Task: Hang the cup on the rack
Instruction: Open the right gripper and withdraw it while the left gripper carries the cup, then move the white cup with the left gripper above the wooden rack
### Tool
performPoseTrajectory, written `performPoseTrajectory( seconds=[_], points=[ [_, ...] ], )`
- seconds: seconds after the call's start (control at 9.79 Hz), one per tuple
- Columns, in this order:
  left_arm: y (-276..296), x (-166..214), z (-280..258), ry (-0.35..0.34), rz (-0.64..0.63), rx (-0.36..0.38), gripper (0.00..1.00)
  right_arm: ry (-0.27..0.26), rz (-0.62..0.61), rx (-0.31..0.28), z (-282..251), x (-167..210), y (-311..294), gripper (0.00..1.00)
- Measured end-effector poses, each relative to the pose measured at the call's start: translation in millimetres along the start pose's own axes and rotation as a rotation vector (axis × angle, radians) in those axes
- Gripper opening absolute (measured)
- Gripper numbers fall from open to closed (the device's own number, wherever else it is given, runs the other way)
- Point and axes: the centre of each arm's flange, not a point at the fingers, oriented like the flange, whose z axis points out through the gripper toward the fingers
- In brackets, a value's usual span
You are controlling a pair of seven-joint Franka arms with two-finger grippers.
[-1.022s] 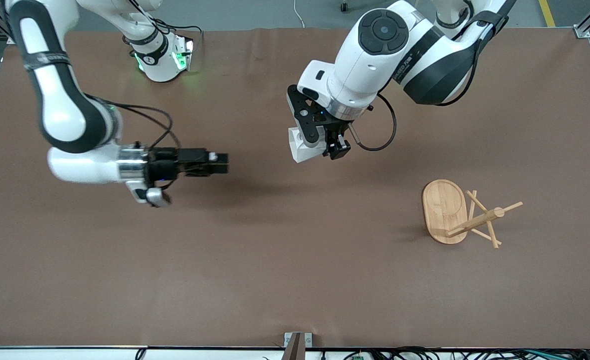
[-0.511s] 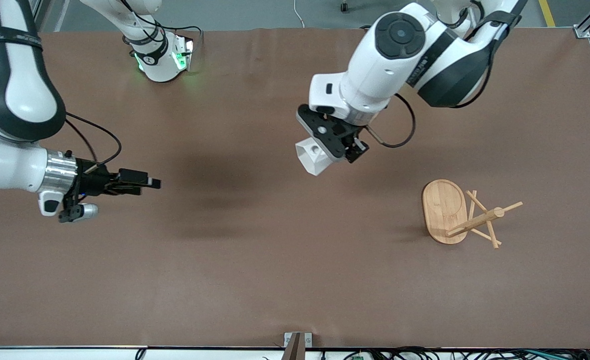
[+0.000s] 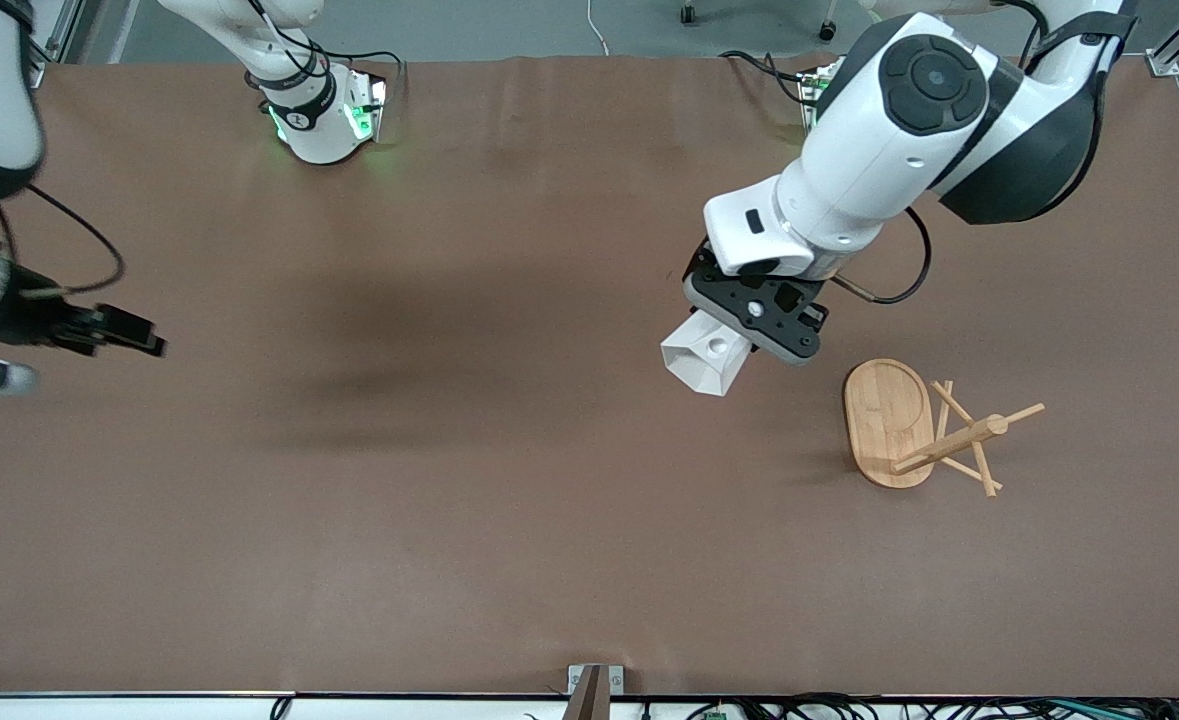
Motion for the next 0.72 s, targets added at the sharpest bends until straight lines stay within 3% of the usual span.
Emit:
performPoseTrajectory(
  seconds=[0.2, 0.41, 0.72],
  points=[
    [-30, -7, 8, -0.039, -0.045, 0.011, 0.77, 0.020, 0.013, -0.032, -48, -24, 7, 1.00],
    [-66, -26, 24, -0.084, -0.113, 0.040, 0.77, 0.012, 0.103, -0.038, -75, -50, 1, 1.00],
    [-94, -80, 53, -0.070, -0.218, 0.056, 0.77, 0.058, 0.114, -0.067, -96, -54, -11, 1.00]
  ],
)
